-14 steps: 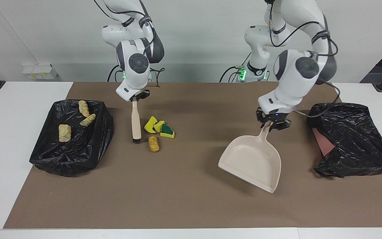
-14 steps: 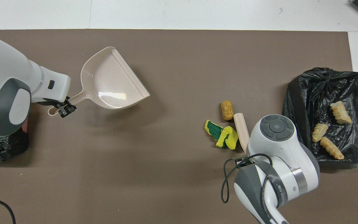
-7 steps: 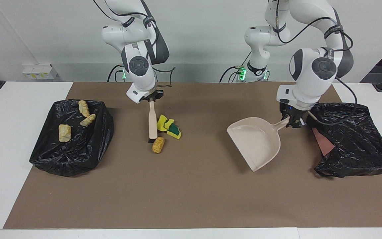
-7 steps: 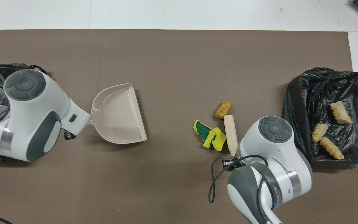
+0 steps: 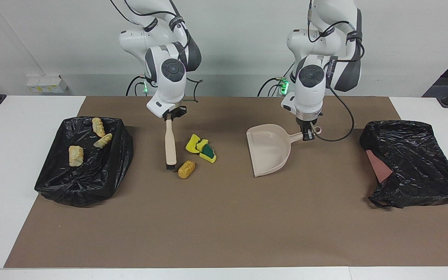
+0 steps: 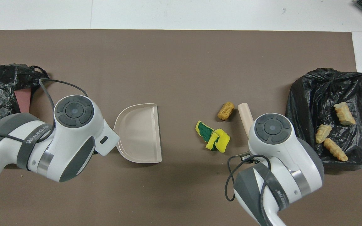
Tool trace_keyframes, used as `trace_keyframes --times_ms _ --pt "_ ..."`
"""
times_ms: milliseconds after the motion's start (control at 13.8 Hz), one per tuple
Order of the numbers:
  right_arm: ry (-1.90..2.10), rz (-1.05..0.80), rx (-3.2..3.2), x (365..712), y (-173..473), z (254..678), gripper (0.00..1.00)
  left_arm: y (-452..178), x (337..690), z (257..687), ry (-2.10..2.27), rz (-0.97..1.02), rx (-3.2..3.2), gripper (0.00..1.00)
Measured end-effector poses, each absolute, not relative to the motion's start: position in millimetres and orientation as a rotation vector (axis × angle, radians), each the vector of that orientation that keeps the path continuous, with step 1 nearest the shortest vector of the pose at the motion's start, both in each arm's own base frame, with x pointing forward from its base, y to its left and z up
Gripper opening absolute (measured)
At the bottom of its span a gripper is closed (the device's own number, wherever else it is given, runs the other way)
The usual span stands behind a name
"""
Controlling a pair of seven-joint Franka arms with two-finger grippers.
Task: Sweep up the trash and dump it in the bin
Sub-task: 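Sweep the sponges and bread with the right gripper toward the dustpan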
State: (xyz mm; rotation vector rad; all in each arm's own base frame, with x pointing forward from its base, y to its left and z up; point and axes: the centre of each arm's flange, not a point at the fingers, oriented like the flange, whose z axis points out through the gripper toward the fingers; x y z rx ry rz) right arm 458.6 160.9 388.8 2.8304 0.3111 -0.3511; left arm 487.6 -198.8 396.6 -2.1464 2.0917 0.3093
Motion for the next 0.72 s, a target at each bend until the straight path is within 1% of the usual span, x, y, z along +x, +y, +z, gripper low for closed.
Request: trace_keyframes --times_ms 145,217,362,579,724 --pt "0.376 -0.308 2.781 490 146 395 0.26 -206 484 394 2.094 0.286 -2.139 0.32" --pt "0.390 -0.310 2.773 504 140 391 0.26 -207 483 393 2.096 0.282 -2.137 0.32" --pt "0.406 -0.341 2.779 519 143 374 0.26 -208 482 391 2.097 0.280 -2.137 0.32" --pt "0.373 -0.398 2.850 516 167 349 0.26 -208 482 391 2.096 0.278 -2.137 0.32" --pt "0.313 -0.438 2.922 505 196 346 0.26 -208 482 391 2.096 0.277 -2.137 0.32"
